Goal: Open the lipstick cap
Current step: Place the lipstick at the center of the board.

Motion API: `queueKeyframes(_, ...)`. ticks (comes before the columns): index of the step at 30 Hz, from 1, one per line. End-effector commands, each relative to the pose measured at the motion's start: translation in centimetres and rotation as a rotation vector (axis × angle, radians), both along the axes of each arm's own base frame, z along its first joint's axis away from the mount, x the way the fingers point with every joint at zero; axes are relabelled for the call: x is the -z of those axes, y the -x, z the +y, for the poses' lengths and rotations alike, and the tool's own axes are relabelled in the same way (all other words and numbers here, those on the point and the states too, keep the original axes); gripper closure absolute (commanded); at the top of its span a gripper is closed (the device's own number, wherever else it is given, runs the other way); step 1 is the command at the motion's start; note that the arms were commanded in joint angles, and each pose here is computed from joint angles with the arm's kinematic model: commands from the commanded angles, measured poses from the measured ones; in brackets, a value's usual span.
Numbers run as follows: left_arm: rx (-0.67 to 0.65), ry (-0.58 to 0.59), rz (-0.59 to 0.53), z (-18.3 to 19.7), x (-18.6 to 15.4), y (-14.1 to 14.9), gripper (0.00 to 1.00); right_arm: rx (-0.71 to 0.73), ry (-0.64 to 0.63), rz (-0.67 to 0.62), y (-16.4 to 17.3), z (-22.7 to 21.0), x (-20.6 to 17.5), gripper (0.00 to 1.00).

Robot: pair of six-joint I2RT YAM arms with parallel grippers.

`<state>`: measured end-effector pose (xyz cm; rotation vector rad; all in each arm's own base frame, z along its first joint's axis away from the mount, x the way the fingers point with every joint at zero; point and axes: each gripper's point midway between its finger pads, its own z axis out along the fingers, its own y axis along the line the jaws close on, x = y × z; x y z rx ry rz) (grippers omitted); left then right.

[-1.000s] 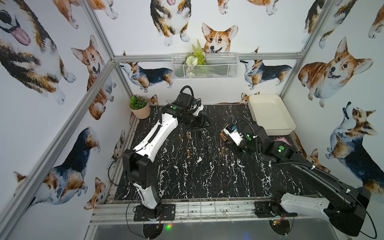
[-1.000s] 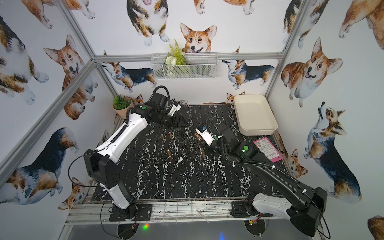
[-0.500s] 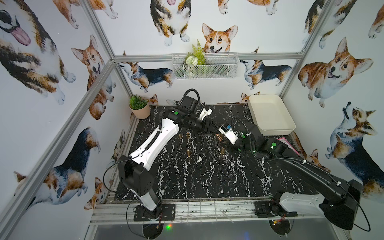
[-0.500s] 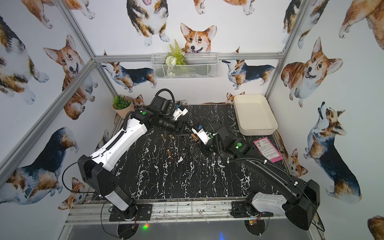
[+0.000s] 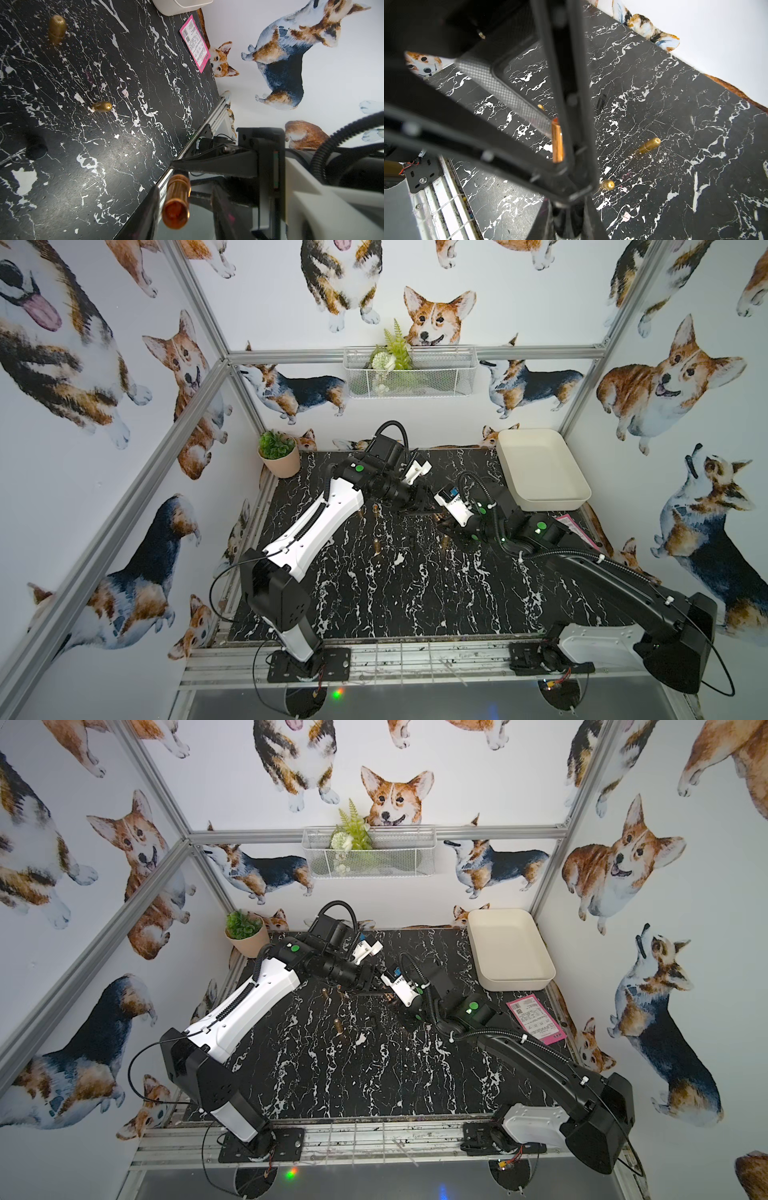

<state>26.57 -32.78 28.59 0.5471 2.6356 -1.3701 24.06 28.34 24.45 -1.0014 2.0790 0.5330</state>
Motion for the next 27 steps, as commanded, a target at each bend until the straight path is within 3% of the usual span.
queueKeyframes(1, 0.008, -0.013, 0.007, -0.07, 0.17, 0.15, 0.61, -0.007, -0.013, -0.026, -0.3, 0.34, -0.67, 1.0)
queueKeyframes(9, 0.013, -0.024, 0.016, -0.22, 0.69, 0.08, 0.73, -0.004, -0.007, -0.027, -0.45, 0.32, -0.49, 1.0)
queueKeyframes(27, 0.023, -0.042, 0.018, -0.03, 0.86, 0.17, 0.81, -0.005, 0.005, -0.036, -0.56, 0.22, -0.41, 1.0)
